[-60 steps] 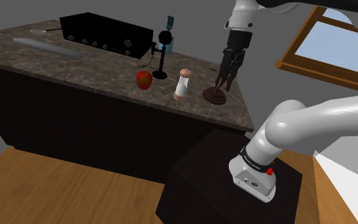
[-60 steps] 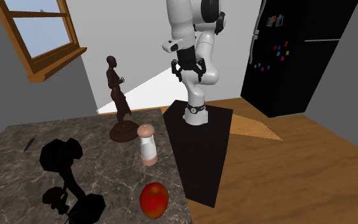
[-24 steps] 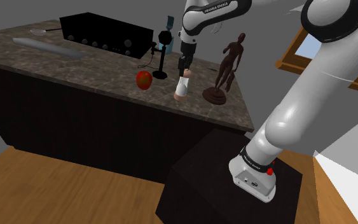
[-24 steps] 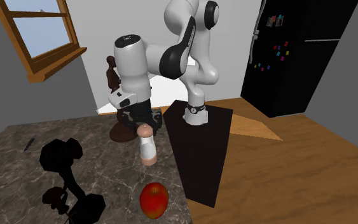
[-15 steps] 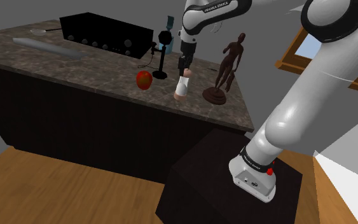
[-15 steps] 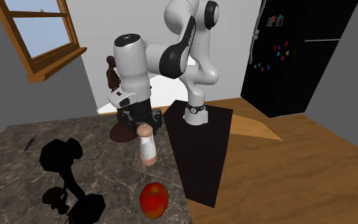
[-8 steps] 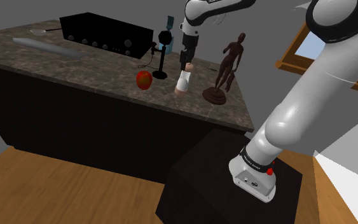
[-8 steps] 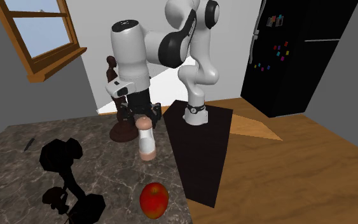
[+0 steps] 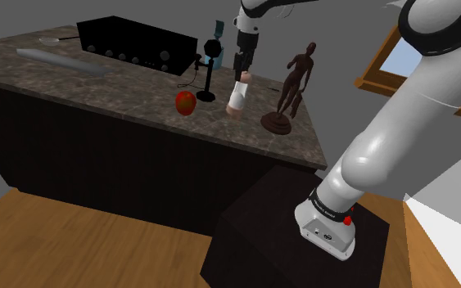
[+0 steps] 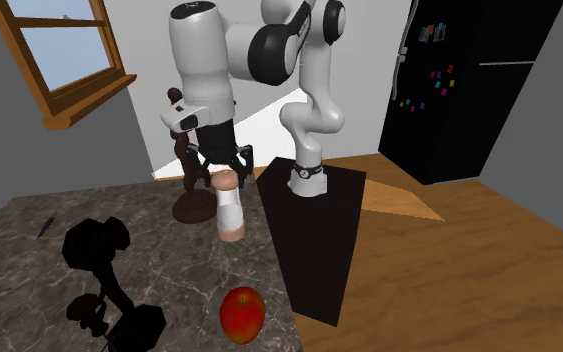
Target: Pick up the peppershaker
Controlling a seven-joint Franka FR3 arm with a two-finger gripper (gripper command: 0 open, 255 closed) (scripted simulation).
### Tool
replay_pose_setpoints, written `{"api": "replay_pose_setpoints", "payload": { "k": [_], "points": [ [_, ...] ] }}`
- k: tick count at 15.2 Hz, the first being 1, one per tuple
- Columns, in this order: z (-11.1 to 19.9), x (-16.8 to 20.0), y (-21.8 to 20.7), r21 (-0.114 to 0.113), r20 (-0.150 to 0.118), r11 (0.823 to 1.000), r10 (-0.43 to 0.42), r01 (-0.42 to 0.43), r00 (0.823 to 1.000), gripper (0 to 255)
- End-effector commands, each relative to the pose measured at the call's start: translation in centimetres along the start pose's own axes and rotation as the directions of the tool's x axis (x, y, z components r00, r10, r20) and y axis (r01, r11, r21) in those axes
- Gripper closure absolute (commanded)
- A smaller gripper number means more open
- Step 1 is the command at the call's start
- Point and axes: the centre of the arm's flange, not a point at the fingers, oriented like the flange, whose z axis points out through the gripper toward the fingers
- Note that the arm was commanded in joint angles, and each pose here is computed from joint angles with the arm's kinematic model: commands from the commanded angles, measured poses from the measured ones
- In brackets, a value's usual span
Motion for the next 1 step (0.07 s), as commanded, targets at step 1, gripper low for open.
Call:
{"api": "replay_pose_setpoints", "payload": {
  "k": [1],
  "points": [
    [-0.33,-0.06,0.08,0.000,0.000,1.000,0.000,0.000,1.000,255]
  ]
}}
